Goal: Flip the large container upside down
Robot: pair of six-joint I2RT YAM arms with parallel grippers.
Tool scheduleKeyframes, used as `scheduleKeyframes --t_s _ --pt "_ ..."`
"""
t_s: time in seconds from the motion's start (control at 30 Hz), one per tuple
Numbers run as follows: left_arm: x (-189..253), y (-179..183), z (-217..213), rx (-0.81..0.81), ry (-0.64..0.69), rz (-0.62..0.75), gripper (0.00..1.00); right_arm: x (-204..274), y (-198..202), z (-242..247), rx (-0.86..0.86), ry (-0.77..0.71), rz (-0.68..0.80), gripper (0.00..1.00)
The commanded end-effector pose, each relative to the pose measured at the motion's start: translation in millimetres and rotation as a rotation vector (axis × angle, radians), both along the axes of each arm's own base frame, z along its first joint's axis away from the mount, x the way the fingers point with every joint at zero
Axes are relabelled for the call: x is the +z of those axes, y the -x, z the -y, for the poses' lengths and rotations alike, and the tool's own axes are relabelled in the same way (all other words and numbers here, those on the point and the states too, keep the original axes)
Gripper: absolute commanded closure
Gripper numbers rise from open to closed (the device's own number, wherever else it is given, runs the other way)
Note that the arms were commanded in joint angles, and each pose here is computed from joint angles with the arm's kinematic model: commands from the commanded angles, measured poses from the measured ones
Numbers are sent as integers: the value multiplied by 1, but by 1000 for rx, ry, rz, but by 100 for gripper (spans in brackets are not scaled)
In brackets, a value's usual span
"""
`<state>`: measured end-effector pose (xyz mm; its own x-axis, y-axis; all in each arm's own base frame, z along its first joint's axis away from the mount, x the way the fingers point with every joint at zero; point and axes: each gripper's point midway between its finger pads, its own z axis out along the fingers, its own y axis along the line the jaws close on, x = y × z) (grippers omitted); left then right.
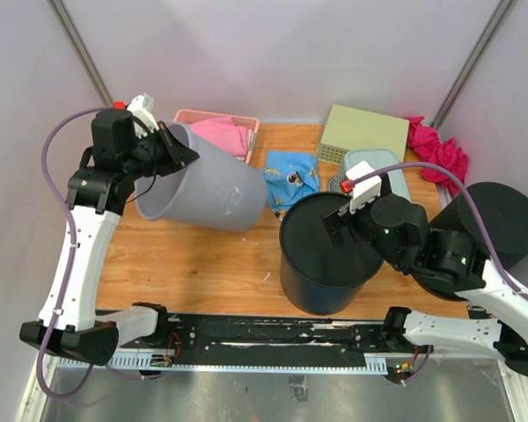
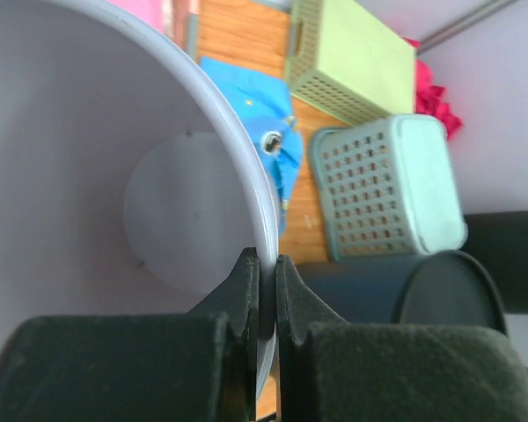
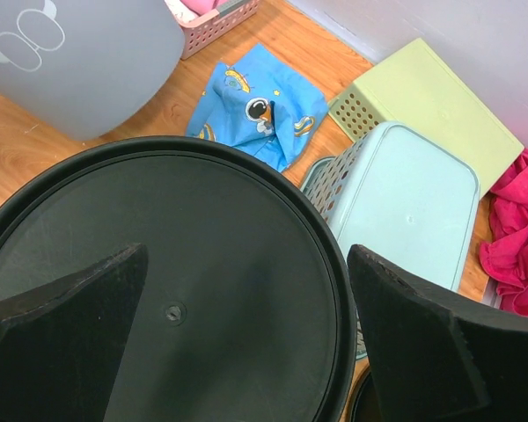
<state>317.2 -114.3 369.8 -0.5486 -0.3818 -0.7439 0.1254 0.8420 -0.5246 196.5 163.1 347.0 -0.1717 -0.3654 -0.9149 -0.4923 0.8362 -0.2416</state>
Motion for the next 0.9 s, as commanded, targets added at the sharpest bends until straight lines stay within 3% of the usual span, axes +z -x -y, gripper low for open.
scheduleKeyframes --t_s 0.0,0.3,0.6,0.87 --pt "16 6 27 -113 154 75 100 10 -7 1 -26 -23 26 3" --pt "-47 14 38 -177 303 -4 100 14 -9 -23 66 -92 -43 1" --pt "-105 30 0 -46 209 -95 100 11 -46 -74 247 -326 -300 2" --pt "-167 39 -13 22 144 -194 97 -8 -96 -127 217 -403 -498 7"
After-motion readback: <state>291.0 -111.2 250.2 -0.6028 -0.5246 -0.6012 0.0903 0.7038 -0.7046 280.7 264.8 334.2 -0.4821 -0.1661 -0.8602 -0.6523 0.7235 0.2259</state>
